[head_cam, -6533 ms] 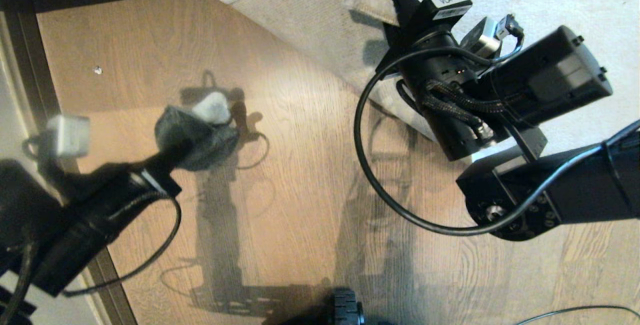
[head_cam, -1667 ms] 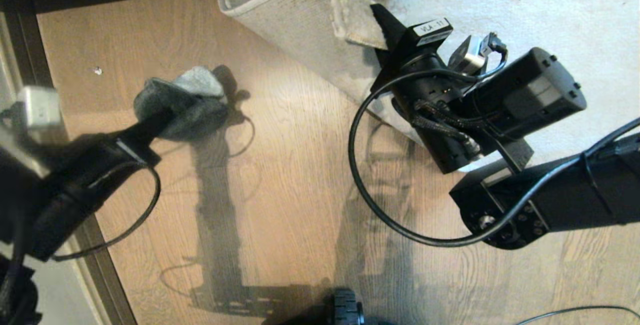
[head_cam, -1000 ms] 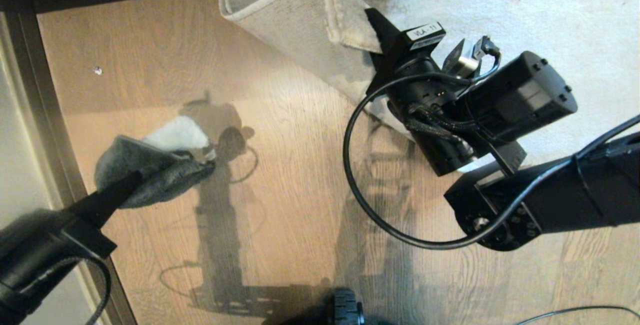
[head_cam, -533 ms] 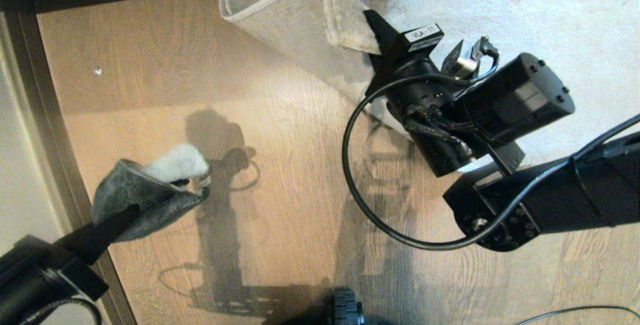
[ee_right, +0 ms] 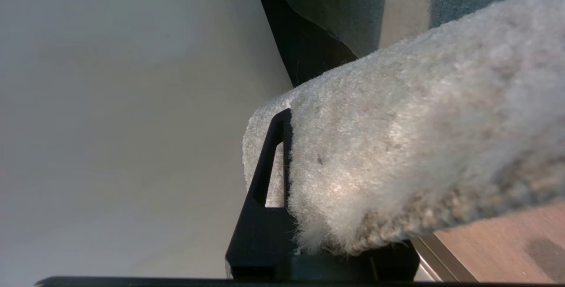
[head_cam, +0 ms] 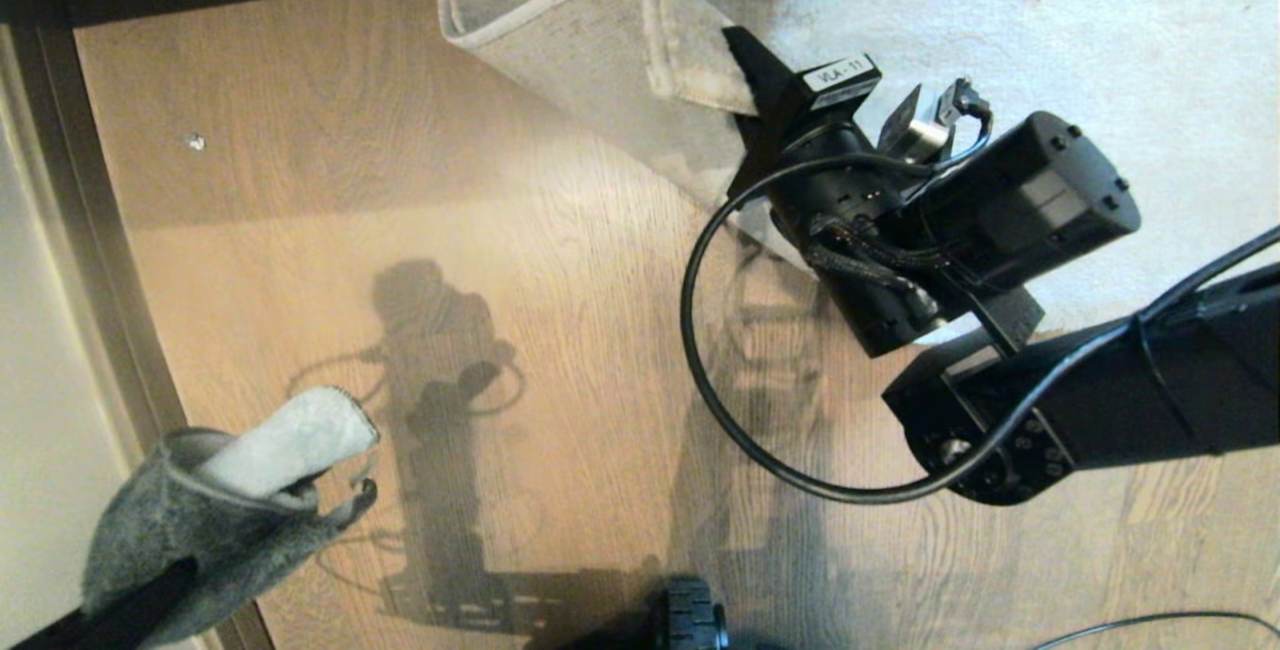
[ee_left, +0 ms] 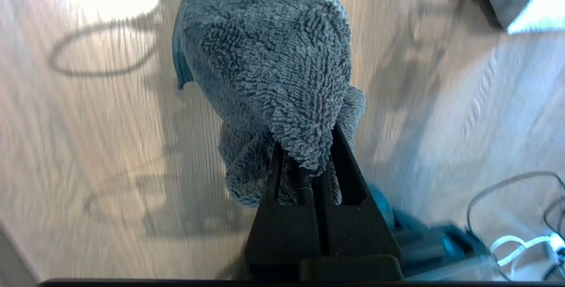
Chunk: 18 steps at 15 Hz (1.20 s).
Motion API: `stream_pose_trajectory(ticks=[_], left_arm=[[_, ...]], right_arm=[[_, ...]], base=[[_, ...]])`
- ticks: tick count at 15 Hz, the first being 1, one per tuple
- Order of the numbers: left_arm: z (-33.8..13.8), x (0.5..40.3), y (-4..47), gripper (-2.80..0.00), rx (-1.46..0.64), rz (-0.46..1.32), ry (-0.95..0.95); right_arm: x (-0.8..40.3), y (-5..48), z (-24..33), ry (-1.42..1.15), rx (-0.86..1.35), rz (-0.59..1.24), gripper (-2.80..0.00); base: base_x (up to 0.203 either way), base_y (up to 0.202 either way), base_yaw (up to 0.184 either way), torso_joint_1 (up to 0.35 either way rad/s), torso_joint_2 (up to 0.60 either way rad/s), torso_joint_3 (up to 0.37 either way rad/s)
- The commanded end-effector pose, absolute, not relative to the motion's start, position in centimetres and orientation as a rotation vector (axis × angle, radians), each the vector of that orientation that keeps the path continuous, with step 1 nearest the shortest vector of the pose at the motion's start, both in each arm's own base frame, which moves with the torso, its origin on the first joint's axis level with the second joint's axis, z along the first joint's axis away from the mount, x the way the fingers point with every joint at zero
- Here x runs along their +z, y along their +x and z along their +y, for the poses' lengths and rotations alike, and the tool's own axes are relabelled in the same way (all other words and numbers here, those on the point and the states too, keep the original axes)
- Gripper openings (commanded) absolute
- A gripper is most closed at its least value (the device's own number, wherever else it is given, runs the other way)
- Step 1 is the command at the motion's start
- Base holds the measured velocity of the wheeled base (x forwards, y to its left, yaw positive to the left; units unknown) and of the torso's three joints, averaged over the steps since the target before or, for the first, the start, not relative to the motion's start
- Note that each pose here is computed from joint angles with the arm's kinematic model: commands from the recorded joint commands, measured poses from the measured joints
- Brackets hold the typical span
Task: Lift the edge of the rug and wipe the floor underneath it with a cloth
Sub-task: Wipe the floor under the carpet with a rag
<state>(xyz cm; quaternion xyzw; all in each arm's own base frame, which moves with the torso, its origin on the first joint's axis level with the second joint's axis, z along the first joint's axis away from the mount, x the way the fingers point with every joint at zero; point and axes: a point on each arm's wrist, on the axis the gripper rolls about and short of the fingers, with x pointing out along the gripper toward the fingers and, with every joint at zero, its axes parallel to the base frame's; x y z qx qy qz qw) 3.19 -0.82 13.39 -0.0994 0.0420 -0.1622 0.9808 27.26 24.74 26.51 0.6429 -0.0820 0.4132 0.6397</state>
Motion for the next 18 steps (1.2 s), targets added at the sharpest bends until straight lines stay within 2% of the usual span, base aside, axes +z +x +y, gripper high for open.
stream_pose_trajectory(ticks=[1,5,8,13,18], left_arm=[[-0.5,12.4,0.0,-2.8,-0.322,0.021,-0.196],[-0.3,11.5,0.1,-2.8,-0.231,0.075,-0.142],[0.1,9.3,0.2,-2.8,-0.049,0.148,0.055],[0.0,8.0,0.0,-2.8,-0.101,0.269,0.068],[0.0,8.0,0.0,-2.8,-0.104,0.27,0.064]], right_arm=[[26.7,27.0,24.6,1.485,0.966,-0.218,-2.8],[26.7,27.1,24.6,1.482,0.962,-0.219,-2.8],[26.7,27.1,24.5,1.482,0.962,-0.221,-2.8],[26.6,27.0,24.5,1.48,0.959,-0.216,-2.8],[26.6,26.4,23.9,1.48,0.954,-0.205,-2.8]], base=[[0.0,0.0,0.0,0.0,0.0,0.0],[0.0,0.0,0.0,0.0,0.0,0.0],[0.0,0.0,0.0,0.0,0.0,0.0],[0.0,0.0,0.0,0.0,0.0,0.0],[0.0,0.0,0.0,0.0,0.0,0.0]])
